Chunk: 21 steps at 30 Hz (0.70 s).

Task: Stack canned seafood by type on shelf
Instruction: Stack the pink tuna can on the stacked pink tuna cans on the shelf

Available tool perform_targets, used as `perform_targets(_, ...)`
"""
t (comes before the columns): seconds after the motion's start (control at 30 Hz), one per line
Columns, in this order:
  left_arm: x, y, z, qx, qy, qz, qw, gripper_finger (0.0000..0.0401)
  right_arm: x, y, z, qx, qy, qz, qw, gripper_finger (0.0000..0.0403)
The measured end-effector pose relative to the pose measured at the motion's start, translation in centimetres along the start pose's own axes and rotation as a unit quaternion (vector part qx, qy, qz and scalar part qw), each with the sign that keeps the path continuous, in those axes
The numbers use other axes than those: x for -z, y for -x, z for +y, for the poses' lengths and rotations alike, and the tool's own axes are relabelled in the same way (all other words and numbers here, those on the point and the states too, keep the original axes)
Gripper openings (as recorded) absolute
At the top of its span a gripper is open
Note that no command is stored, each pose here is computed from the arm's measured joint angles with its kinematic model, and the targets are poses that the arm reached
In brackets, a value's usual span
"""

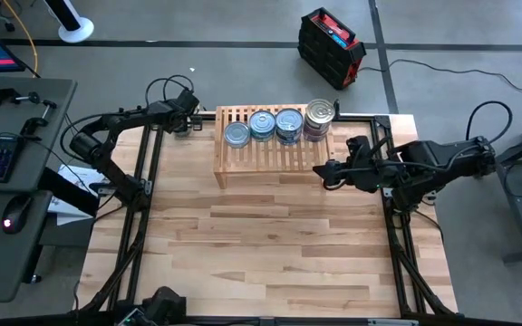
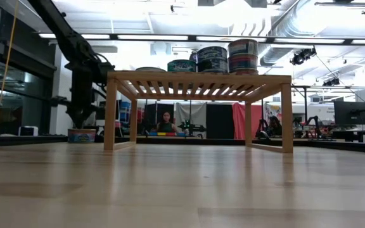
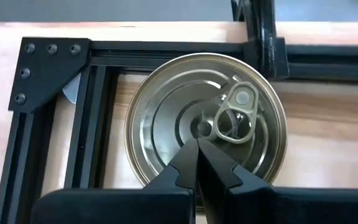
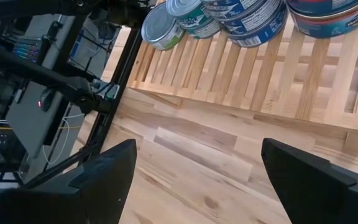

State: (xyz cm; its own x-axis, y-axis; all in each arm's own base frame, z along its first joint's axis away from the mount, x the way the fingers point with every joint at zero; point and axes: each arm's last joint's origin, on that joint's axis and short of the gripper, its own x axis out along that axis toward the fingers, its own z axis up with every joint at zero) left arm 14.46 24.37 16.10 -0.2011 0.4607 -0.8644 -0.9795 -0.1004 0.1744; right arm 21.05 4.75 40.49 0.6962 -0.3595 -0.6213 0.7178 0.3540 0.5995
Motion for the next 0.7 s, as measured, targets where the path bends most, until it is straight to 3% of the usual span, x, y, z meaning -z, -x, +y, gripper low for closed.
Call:
perform_targets(0.3,2.6,1.1,-0.3,-0.034,-0.117,0.078,0.989,0.0,0.1,-0.2,0.1,0.003,0.018,0.003,1.0,0.0337)
perform_targets(0.6,5.7,2.8,-1.2,-0.054,-0.259,0.138,0.954,0.0,0.2,-0.2,0.1,0.002,0.036,0.011,0.999,0.0337)
perform_targets(0.7,6.7,3.3,-1.5,-0.062,-0.273,0.151,0.948,0.0,0.2,-0.2,0.1,0.001,0.043,0.018,0.999,0.0337)
